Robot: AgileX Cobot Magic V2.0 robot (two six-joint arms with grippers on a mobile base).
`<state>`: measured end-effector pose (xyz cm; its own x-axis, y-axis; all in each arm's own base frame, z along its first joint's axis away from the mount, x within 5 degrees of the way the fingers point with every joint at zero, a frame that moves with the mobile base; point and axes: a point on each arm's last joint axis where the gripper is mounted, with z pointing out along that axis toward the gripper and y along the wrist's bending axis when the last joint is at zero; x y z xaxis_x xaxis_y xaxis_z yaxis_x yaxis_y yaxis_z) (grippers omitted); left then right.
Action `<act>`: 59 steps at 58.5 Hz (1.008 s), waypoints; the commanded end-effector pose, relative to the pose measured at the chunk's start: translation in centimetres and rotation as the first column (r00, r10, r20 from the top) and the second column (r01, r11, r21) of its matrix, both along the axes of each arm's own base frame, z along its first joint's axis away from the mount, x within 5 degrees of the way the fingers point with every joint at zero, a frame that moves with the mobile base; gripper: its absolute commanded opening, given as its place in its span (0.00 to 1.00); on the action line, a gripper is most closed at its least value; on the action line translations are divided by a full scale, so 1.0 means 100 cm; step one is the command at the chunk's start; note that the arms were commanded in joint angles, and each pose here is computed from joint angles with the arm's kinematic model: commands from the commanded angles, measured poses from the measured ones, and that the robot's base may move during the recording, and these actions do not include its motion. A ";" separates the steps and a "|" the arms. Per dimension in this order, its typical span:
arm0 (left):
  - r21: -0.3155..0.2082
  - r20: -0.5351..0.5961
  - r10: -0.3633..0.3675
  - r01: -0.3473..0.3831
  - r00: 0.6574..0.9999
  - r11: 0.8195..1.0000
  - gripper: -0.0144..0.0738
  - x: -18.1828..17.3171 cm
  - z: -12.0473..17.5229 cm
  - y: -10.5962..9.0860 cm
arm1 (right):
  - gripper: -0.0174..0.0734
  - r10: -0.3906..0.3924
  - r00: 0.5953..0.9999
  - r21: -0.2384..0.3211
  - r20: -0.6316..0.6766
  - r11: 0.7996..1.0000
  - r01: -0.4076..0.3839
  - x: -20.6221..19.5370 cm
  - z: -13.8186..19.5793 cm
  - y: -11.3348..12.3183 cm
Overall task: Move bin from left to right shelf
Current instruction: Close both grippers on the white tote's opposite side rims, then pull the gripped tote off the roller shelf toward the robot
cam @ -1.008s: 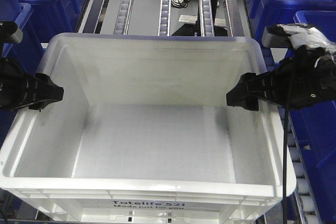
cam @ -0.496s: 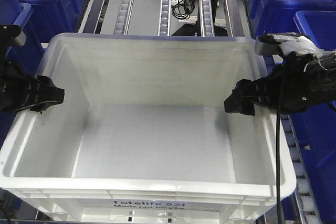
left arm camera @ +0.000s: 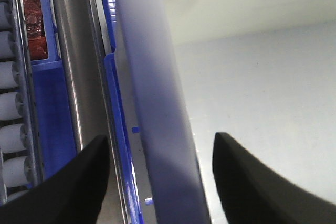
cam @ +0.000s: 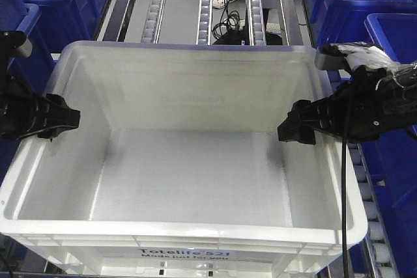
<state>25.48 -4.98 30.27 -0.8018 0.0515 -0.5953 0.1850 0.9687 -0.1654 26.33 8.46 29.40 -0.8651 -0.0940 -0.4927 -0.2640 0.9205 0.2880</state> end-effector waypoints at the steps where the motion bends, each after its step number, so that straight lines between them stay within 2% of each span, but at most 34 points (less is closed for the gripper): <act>1: -0.034 0.075 0.014 -0.012 0.997 0.999 0.63 0.001 0.016 -0.002 | 0.82 -0.017 0.997 0.030 0.080 0.999 0.015 0.001 0.018 0.000; 7: -0.034 0.075 0.014 -0.012 0.997 0.999 0.55 0.001 0.016 -0.002 | 0.75 -0.017 0.997 0.031 0.080 0.999 0.015 0.001 0.018 0.000; 13: -0.034 0.075 0.014 -0.012 0.997 0.999 0.43 0.001 0.016 -0.002 | 0.62 -0.016 0.997 0.033 0.075 0.999 0.014 0.001 0.018 0.000; 23: -0.034 0.074 0.014 -0.012 0.997 0.999 0.18 0.001 0.016 -0.002 | 0.31 -0.010 0.998 0.032 0.062 0.999 0.008 0.000 0.017 0.001; 28: -0.034 0.075 0.013 -0.010 0.997 0.999 0.15 0.001 0.016 -0.002 | 0.17 -0.007 0.998 0.030 0.064 1.000 0.005 0.000 0.017 0.001; 46: -0.036 0.095 0.018 -0.015 0.995 0.999 0.15 0.003 0.017 -0.002 | 0.19 0.013 0.997 0.029 0.076 0.999 -0.015 0.000 0.018 0.001; 59: -0.045 0.125 0.022 -0.016 0.992 0.999 0.15 -0.002 0.024 -0.002 | 0.19 0.025 0.995 0.059 0.092 0.998 -0.031 0.001 0.024 0.004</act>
